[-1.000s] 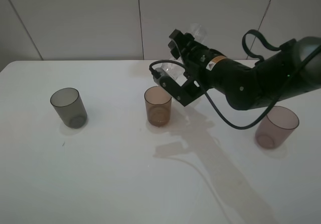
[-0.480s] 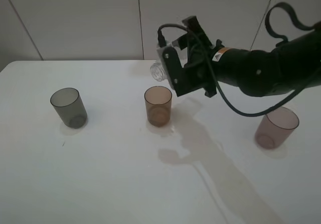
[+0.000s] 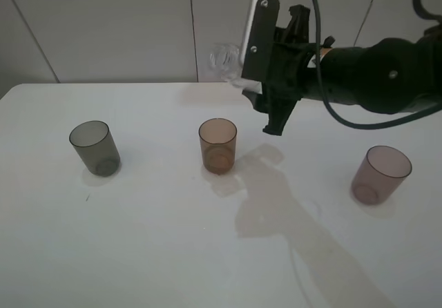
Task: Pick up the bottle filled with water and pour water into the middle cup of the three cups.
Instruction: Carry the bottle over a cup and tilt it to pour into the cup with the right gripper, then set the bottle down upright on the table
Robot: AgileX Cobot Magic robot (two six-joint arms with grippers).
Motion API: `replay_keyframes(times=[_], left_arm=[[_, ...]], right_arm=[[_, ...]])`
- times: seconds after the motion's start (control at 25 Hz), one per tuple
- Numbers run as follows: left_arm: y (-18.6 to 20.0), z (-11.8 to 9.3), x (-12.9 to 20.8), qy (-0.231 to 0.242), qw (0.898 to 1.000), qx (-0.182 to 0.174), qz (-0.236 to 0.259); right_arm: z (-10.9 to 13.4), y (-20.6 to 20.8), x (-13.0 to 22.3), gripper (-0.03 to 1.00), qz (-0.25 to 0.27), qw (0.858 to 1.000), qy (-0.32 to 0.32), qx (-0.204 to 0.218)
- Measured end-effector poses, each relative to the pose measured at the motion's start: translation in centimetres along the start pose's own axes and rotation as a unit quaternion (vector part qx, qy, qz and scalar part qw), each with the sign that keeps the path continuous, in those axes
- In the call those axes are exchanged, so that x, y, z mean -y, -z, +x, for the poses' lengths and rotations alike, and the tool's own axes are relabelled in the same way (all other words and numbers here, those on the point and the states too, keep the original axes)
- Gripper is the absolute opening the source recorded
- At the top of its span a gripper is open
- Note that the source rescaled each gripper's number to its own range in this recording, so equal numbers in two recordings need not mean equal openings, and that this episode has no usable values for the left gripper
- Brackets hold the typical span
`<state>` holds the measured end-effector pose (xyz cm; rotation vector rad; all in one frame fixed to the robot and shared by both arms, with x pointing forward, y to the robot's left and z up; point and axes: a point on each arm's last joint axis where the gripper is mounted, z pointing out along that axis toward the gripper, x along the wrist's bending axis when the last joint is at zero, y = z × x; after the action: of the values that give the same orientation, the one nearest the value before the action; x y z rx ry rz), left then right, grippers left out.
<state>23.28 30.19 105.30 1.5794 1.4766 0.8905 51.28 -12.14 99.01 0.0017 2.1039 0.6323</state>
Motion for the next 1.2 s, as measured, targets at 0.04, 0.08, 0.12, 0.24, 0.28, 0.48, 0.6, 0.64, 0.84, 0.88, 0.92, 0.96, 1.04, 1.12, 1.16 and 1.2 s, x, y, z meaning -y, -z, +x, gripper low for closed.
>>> replay_keyframes(times=[0.04,0.08,0.12,0.24,0.28,0.48,0.6,0.64,0.84,0.88,0.92,0.96,1.04,1.12,1.16,1.2], left_arm=[[0.0,0.0,0.0,0.0,1.0,0.0,0.0],[0.0,0.0,0.0,0.0,1.0,0.0,0.0],[0.0,0.0,0.0,0.0,1.0,0.0,0.0],[0.0,0.0,0.0,0.0,1.0,0.0,0.0],[0.0,0.0,0.0,0.0,1.0,0.0,0.0],[0.0,0.0,0.0,0.0,1.0,0.0,0.0],[0.0,0.0,0.0,0.0,1.0,0.0,0.0],[0.0,0.0,0.0,0.0,1.0,0.0,0.0],[0.0,0.0,0.0,0.0,1.0,0.0,0.0],[0.0,0.0,0.0,0.0,1.0,0.0,0.0],[0.0,0.0,0.0,0.0,1.0,0.0,0.0],[0.0,0.0,0.0,0.0,1.0,0.0,0.0],[0.0,0.0,0.0,0.0,1.0,0.0,0.0],[0.0,0.0,0.0,0.0,1.0,0.0,0.0],[0.0,0.0,0.0,0.0,1.0,0.0,0.0],[0.0,0.0,0.0,0.0,1.0,0.0,0.0]], right_arm=[[-0.1,0.2,-0.1,0.03,-0.001,1.0,-0.023,-0.003],[-0.1,0.3,-0.1,0.03,-0.001,0.999,-0.048,-0.008],[0.0,0.5,-0.2,0.03,-0.002,0.997,-0.07,-0.013],[0.3,0.8,-0.2,0.03,0.007,0.991,-0.131,-0.04],[0.4,0.8,-0.1,0.03,0.011,0.987,-0.152,-0.048],[1.2,1.4,0.1,0.03,0.045,0.966,-0.238,-0.094],[1.1,1.9,0.0,0.03,0.054,0.955,-0.273,-0.105],[1.1,2.2,-0.1,0.03,0.057,0.951,-0.282,-0.109],[0.8,3.4,-0.4,0.03,0.061,0.94,-0.311,-0.124],[0.9,3.5,-0.4,0.03,0.064,0.937,-0.316,-0.131],[1.0,3.6,-0.4,0.03,0.069,0.934,-0.322,-0.139],[1.2,3.7,-0.4,0.03,0.074,0.932,-0.324,-0.147],[1.9,3.8,-0.1,0.03,0.082,0.928,-0.327,-0.156],[3.2,4.0,0.2,0.03,0.087,0.928,-0.322,-0.164],[3.9,4.1,0.3,0.03,0.087,0.929,-0.318,-0.165],[4.4,4.2,0.4,0.03,0.084,0.931,-0.315,-0.161]])
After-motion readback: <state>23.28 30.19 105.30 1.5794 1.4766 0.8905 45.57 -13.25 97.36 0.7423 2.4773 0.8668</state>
